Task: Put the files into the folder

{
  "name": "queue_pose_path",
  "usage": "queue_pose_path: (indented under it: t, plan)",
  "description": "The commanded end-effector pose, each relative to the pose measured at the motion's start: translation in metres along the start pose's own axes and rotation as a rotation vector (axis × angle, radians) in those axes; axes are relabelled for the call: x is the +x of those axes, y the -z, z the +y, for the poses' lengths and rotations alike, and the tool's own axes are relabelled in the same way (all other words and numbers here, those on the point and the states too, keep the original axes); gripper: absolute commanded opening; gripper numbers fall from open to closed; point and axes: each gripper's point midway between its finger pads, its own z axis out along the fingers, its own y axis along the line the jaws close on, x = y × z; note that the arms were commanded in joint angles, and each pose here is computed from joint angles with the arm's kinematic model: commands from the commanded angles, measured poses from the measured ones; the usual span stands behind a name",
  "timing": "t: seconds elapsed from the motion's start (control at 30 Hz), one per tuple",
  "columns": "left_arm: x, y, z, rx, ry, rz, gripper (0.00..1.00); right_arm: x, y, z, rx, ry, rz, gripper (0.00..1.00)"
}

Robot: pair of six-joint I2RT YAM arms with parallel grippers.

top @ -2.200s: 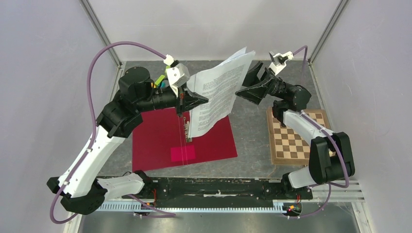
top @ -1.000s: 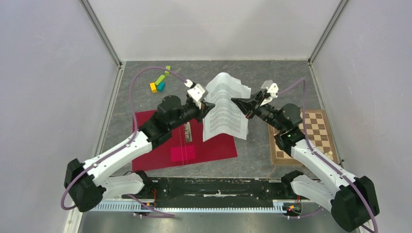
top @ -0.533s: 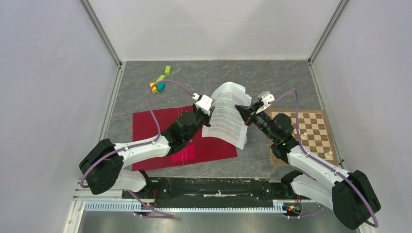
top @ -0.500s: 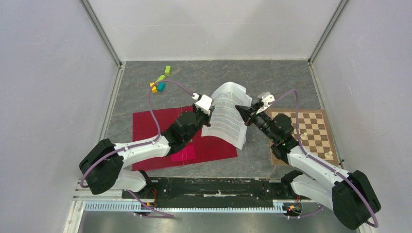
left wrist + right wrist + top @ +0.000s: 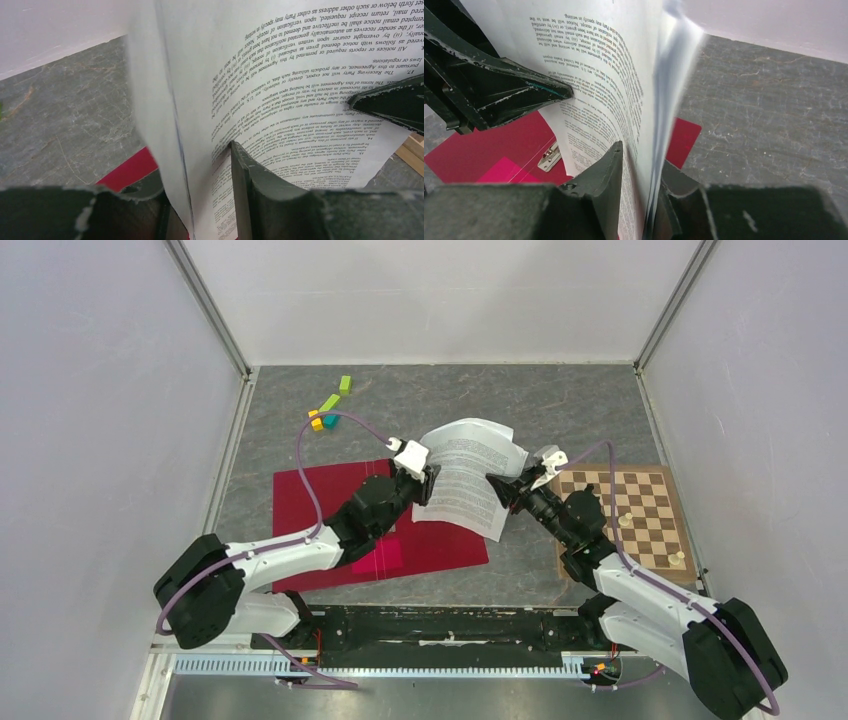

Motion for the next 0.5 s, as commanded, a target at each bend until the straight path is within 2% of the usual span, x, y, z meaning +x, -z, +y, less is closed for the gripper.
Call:
queue_pose_path:
  t: [0.0, 0.23, 0.33, 0.47]
  plan:
    - [-0.012, 0.004, -0.005, 0.026, 0.067, -0.045, 0.41, -0.012, 0.003, 0.009, -0.037, -0.014, -0.061, 0.25]
    - [-0.004, 0.009, -0.008, 0.033, 0.109, -0.026, 0.46, -0.006, 0.011, 0.015, -0.063, -0.034, -0.072, 0.29]
    - [-0.004, 0.013, -0.006, 0.028, 0.127, -0.033, 0.52, -0.001, 0.014, 0.016, -0.072, -0.038, -0.065, 0.3]
    - [-0.007, 0.016, -0.009, 0.045, 0.141, -0.042, 0.55, 0.002, 0.016, 0.021, -0.094, -0.047, -0.064, 0.33]
